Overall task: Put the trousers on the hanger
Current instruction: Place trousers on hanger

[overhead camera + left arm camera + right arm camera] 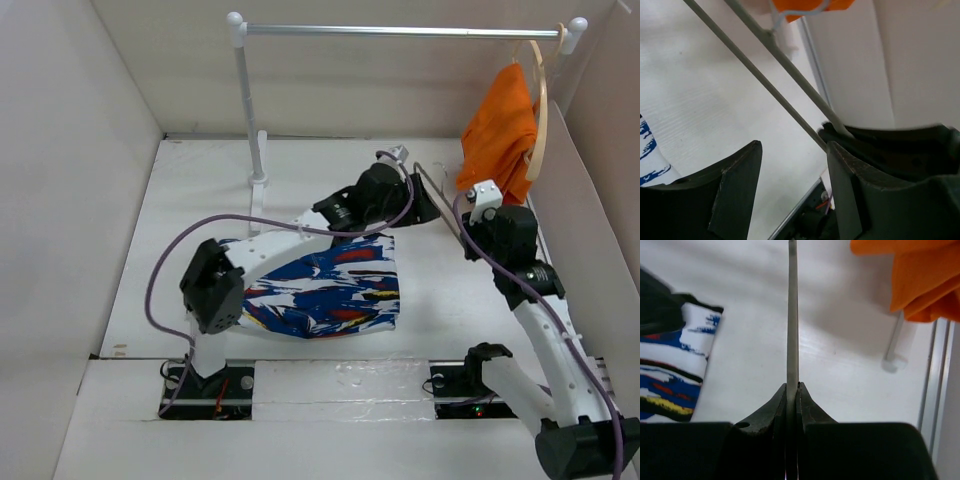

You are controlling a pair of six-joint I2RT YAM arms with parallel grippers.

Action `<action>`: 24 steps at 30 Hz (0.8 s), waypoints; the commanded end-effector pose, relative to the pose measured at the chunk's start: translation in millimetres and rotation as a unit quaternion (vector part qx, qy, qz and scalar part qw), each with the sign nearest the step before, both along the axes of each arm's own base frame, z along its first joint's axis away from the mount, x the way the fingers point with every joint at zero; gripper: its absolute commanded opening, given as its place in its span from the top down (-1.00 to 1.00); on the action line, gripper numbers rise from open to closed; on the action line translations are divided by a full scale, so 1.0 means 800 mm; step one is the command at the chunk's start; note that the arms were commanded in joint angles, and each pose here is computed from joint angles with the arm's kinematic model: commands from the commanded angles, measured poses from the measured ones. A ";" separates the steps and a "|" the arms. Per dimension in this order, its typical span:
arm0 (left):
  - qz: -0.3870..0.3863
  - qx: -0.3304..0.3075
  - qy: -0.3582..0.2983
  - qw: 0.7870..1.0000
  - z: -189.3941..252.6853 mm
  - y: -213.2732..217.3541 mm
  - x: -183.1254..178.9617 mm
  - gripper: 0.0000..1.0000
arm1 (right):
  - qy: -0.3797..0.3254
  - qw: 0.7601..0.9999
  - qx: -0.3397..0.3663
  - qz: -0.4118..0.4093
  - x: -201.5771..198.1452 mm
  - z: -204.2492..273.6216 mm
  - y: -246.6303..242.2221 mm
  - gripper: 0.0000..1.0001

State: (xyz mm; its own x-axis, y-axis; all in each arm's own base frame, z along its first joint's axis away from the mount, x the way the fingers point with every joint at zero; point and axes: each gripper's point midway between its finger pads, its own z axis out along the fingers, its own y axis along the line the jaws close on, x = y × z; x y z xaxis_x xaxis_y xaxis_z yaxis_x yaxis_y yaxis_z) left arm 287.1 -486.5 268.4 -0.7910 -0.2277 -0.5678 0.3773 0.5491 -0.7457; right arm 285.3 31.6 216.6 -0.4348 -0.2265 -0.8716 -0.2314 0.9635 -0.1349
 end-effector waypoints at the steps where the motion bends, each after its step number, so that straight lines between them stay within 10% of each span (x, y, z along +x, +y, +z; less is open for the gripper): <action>1: -0.017 -0.052 0.015 0.998 0.017 -0.035 0.001 -0.02 | -0.044 0.999 0.013 -0.011 -0.012 0.016 0.001 1.00; 24: -0.007 -0.043 0.081 0.996 -0.082 -0.091 -0.017 -0.05 | 0.039 0.999 0.017 -0.026 -0.059 -0.078 0.025 1.00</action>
